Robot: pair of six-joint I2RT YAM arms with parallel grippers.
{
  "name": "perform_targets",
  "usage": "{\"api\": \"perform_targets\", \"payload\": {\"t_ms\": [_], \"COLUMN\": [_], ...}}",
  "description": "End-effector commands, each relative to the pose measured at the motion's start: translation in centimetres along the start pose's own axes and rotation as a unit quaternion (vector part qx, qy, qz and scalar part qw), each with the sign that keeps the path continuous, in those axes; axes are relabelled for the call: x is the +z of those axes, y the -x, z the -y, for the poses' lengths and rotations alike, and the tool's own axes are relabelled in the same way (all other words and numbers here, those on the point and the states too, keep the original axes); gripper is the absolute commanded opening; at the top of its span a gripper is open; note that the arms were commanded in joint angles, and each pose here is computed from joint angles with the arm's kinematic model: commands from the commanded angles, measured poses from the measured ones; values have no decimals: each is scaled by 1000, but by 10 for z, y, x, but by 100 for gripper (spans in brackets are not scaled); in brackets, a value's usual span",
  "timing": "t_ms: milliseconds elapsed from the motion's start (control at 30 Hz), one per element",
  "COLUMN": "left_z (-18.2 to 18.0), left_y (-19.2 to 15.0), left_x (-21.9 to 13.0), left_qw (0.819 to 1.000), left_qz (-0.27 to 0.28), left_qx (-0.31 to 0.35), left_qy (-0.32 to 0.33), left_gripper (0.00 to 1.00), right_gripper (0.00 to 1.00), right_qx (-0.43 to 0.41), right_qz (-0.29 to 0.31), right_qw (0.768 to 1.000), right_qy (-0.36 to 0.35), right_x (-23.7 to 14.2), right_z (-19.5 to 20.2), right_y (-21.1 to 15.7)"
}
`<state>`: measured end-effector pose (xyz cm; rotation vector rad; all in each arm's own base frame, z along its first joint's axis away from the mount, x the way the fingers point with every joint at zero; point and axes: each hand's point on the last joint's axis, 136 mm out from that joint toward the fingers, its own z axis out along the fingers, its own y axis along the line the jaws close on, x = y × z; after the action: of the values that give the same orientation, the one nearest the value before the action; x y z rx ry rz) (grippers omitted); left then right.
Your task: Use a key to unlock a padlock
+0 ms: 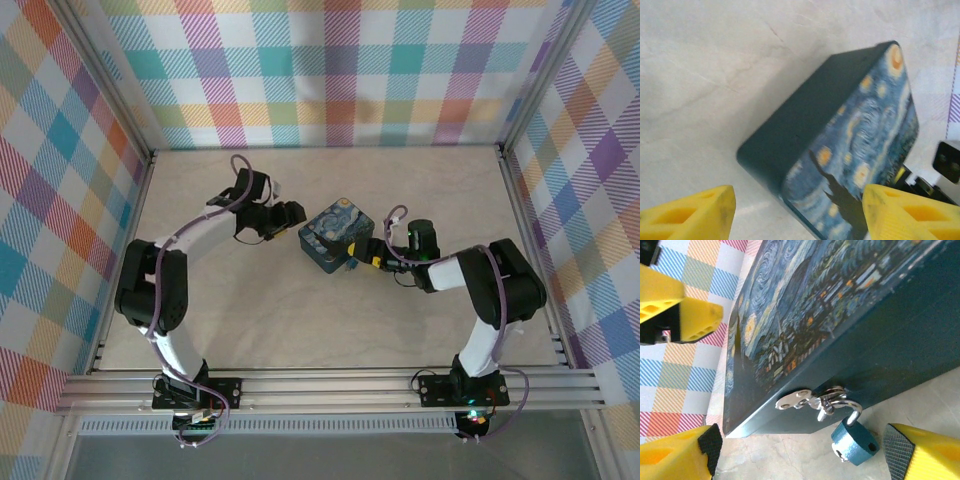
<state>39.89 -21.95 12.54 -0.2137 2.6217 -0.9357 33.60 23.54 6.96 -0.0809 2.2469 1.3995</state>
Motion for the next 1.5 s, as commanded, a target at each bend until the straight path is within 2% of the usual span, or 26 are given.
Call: {"api": "perform_targets", "payload": {"t_ms": [0, 333, 433, 867, 1467], "left_z": [35, 88, 94, 84, 78], "left_y": [-10, -40, -47, -57, -58], "left_x": [-10, 17, 27, 48, 54], "left_qw": [999, 993, 991, 992, 993], "left_qz": [-11, -65, -81, -97, -97], "left_qx": [13, 24, 18, 12, 8], "left_qy": [-33, -94, -101, -81, -70], "left_gripper": [67, 64, 64, 63, 63], "right_gripper": [84, 84, 83, 83, 75], "right_qx": [-16, -5, -4, 7, 12], "right_qz": [11, 11, 12, -3, -9], "right_qw": [999, 1000, 1000, 999, 998], "right_qy": [25, 19, 24, 50, 67], "right_x": [4, 10, 12, 20, 16], "right_z": [-9, 0, -2, -5, -17], "right_y": [15, 16, 17, 6, -3]}}
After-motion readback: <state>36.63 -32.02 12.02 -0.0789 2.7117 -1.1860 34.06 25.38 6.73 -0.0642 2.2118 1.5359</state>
